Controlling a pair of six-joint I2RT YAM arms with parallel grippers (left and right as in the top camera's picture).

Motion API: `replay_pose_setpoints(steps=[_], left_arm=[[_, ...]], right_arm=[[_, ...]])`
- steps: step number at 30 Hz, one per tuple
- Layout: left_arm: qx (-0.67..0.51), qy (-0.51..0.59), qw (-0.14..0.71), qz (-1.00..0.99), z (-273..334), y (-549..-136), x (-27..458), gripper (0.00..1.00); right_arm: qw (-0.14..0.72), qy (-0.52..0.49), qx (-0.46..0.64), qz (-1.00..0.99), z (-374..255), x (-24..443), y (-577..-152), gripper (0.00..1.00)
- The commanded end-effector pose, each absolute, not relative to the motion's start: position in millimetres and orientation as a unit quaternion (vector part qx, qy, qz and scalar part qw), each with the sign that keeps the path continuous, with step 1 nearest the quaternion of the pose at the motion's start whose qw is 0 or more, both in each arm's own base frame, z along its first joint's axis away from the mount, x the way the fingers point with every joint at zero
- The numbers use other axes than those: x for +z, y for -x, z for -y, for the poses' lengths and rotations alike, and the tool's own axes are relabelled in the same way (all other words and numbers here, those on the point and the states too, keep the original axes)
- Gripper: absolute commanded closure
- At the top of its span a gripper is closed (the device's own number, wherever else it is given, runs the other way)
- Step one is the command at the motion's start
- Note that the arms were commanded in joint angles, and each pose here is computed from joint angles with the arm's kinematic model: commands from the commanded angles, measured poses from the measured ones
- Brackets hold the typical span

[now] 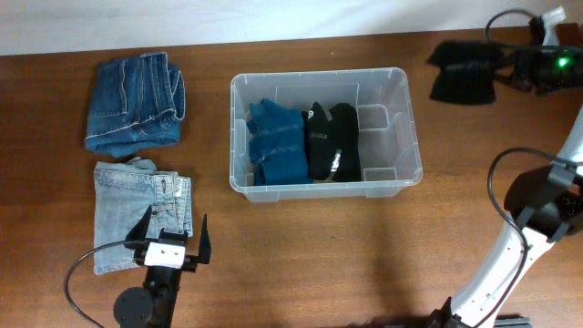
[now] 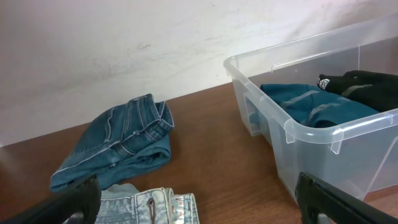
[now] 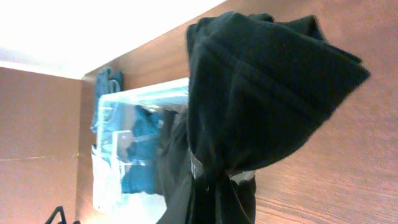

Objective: Pack container
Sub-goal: 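Lift the small black bundle and carry it left toward the bin, then lower the black bundle into the bin beside the other bundles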

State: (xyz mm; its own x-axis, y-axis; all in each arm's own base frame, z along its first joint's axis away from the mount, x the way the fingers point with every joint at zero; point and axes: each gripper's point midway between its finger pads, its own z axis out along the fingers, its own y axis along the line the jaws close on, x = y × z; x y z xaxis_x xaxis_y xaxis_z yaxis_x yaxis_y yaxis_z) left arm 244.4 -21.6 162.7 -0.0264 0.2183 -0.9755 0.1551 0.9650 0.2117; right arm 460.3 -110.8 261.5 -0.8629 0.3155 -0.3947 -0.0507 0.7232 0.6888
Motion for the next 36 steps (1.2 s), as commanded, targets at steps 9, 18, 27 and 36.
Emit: replay_pose_setpoints(steps=[9,18,27,36], left_arm=[[0.025,-0.139,0.686,-0.714,23.2,-244.1,161.5,0.01],[0.025,-0.139,0.686,-0.714,23.2,-244.1,161.5,0.01],[0.025,-0.139,0.686,-0.714,23.3,-244.1,161.5,0.00],[0.025,-0.139,0.686,-0.714,23.3,-244.1,161.5,0.01]], right_arm=[[0.310,0.020,0.292,-0.904,1.1,372.9,-416.0,0.96],[0.211,0.013,0.098,-0.972,-42.1,309.1,-417.1,0.96],[0.190,0.014,-0.057,-0.980,-45.8,283.7,-419.4,0.96],[0.168,0.014,-0.174,-0.970,-40.4,241.8,-429.1,0.96]])
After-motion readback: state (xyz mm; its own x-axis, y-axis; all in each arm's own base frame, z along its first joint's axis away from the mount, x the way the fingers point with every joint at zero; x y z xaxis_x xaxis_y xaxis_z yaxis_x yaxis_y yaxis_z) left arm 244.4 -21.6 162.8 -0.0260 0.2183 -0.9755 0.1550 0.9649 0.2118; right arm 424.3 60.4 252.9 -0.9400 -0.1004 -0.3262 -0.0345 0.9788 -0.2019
